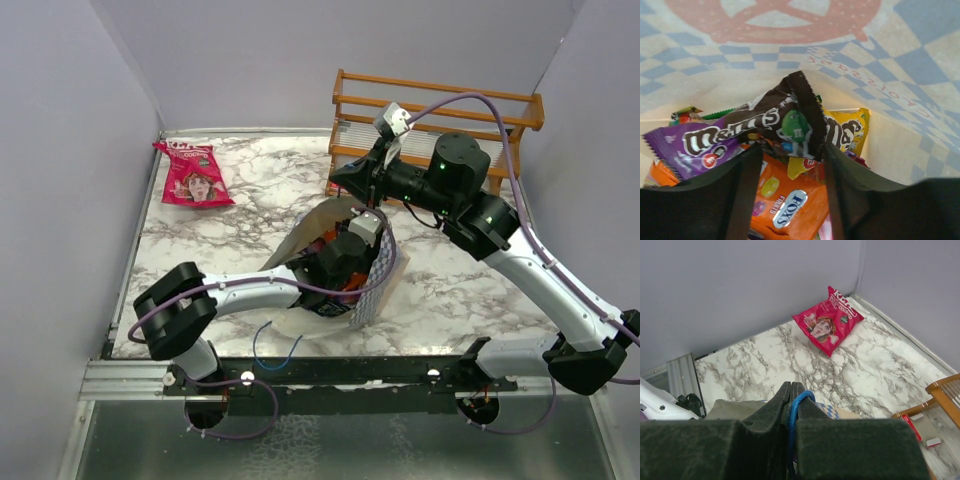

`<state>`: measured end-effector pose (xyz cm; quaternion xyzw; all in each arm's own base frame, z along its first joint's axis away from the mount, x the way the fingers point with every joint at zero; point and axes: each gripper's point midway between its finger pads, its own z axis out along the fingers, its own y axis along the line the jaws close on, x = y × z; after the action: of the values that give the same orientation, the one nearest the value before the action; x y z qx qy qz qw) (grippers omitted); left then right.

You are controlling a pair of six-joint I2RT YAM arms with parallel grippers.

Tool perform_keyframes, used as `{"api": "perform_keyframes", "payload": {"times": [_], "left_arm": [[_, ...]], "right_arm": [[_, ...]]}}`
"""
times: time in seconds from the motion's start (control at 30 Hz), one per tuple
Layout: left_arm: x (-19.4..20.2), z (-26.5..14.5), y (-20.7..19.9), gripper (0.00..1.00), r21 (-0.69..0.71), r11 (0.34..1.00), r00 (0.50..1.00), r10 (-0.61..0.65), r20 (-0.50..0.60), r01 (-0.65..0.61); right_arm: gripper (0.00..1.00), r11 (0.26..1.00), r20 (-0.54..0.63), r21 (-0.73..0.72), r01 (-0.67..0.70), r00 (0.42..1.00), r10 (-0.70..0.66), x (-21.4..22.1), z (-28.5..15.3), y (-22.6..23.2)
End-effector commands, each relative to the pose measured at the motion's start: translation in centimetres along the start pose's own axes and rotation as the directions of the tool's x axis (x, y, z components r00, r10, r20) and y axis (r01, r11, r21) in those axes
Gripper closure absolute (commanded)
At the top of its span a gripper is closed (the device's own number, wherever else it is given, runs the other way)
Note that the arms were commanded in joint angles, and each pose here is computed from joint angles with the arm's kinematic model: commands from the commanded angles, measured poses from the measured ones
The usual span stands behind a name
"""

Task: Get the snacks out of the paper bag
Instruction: Take out the snack from the paper bag.

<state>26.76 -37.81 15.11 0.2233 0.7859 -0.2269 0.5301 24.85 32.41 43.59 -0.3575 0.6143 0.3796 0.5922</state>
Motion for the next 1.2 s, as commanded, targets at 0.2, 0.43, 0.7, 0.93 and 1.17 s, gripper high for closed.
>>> {"api": "perform_keyframes", "payload": {"times": [0.2,0.43,0.7,0.93,1.17], "left_arm": [[-3.7,-1.8,3.4,0.81,-0.163,0.987,0.997,0.01,0.082,0.003],[-5.1,-5.4,3.8,1.0,-0.131,0.991,0.995,-0.021,0.102,0.035],[-5.5,-8.3,1.6,1.0,0.049,0.998,0.995,-0.054,0.086,0.05],[-7.8,-14.3,-3.6,1.0,0.411,0.911,0.994,-0.04,0.101,-0.005],[-14.4,-21.8,-4.2,1.0,0.531,0.848,0.96,-0.142,0.243,-0.009]], "right_arm": [[0.98,0.997,0.172,-0.004,0.074,0.982,-0.072,-5.4,-2.6,1.2],[0.98,0.995,0.16,0.032,0.091,0.983,-0.095,-5.0,-3.0,0.6],[0.98,0.993,0.158,0.085,0.088,0.982,-0.1,-5.2,-3.1,-0.3],[0.98,0.946,0.151,0.325,0.001,0.987,-0.053,-5.1,-4.5,-4.4],[0.98,0.876,0.136,0.483,0.007,0.987,-0.083,-5.3,-7.5,-6.6]]}}
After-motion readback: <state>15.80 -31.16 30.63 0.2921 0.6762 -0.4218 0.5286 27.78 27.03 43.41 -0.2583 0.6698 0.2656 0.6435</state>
